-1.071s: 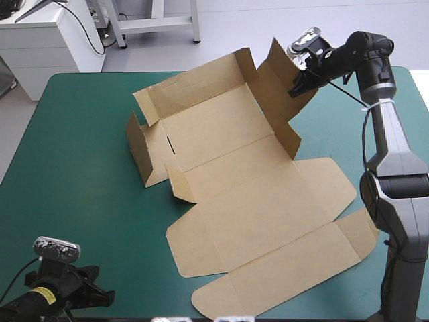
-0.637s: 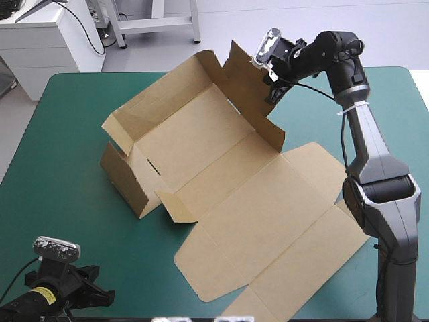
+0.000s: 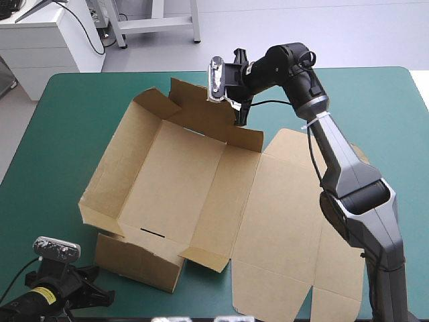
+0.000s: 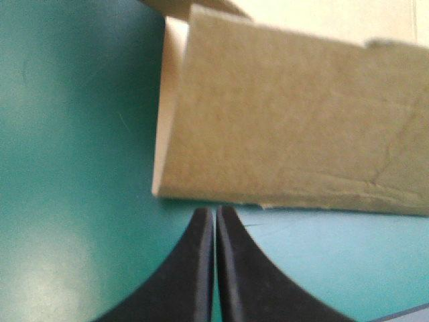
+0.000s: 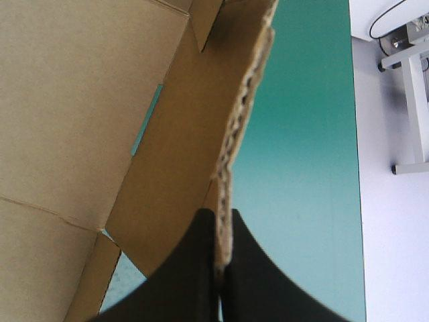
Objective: Fold the box
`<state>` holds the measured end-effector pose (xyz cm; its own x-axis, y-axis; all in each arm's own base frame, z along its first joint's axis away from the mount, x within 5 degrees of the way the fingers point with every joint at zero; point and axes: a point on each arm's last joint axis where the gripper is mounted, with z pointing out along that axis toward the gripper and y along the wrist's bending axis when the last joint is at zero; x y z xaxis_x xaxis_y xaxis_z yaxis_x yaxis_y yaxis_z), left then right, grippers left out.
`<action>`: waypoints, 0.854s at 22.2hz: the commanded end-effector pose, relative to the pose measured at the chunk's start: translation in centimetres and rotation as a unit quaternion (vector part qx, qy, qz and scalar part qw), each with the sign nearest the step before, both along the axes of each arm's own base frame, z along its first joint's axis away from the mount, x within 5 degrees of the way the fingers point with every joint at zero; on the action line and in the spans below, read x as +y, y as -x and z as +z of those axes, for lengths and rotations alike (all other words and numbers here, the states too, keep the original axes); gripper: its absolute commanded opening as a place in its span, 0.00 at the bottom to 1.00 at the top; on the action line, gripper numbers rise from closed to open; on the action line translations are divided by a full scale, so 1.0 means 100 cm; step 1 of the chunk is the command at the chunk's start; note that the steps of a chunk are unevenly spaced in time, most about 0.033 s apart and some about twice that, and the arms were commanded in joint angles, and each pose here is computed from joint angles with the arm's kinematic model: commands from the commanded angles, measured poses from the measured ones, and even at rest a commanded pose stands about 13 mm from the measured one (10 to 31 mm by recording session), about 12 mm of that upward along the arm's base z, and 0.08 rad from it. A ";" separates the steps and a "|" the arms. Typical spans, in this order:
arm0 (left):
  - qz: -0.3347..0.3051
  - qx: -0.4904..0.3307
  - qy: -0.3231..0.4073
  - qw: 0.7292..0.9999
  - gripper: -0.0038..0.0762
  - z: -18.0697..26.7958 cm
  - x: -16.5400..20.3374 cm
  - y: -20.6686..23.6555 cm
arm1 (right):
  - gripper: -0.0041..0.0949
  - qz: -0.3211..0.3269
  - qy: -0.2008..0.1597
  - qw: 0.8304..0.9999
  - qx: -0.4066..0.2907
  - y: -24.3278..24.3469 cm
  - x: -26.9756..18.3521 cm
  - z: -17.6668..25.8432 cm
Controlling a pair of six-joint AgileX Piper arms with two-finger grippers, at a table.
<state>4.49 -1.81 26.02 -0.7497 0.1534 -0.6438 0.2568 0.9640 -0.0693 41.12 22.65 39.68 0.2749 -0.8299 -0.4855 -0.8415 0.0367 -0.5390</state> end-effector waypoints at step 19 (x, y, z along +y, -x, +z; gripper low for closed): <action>0.004 -0.027 0.016 1.000 0.04 0.009 -0.002 -0.004 | 0.02 0.153 -0.017 0.971 -0.184 0.051 0.049 0.053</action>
<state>4.49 -1.81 26.02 -0.7496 0.1534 -0.6439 0.2568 0.9640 -0.0693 38.09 28.46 40.32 0.6032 -0.7236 -0.3355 -0.6661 -0.2257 -0.7109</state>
